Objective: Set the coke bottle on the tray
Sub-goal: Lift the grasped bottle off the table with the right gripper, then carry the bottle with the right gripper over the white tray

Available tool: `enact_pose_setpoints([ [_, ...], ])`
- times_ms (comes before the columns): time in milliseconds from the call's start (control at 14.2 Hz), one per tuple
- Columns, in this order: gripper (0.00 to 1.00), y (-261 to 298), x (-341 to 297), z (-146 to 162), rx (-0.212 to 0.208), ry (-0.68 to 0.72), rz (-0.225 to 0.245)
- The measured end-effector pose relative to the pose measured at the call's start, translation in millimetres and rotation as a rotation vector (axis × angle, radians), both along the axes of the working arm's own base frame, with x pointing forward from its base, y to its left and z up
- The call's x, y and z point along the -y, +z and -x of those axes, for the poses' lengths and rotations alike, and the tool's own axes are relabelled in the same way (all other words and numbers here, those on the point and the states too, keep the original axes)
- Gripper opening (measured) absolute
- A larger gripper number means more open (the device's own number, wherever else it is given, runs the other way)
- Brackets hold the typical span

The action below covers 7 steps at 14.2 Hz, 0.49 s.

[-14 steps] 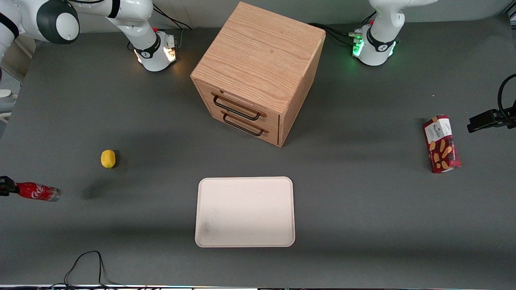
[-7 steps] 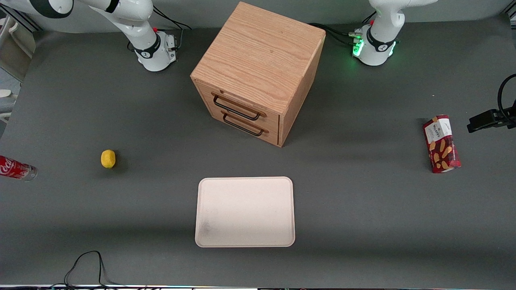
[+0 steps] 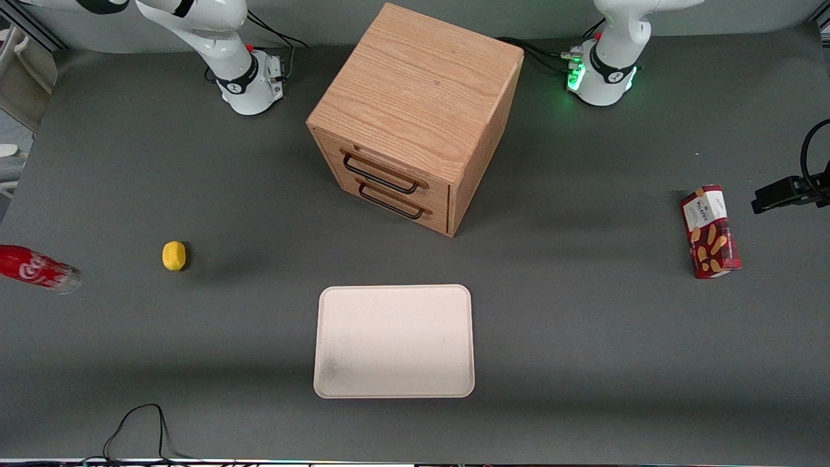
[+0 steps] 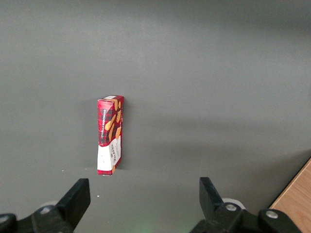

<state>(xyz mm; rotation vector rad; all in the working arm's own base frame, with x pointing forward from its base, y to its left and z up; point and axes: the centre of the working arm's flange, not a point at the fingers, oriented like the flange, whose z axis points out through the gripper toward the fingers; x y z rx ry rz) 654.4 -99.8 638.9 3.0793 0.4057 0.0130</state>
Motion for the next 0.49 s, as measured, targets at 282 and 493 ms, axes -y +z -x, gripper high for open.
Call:
enact_pose_setpoints([
  [282, 0.3, 3.7, -128.8, -3.7, 0.005, -0.072, -0.026],
  [493, 0.3, -2.5, -225.6, 1.2, 0.02, -0.157, -0.056],
])
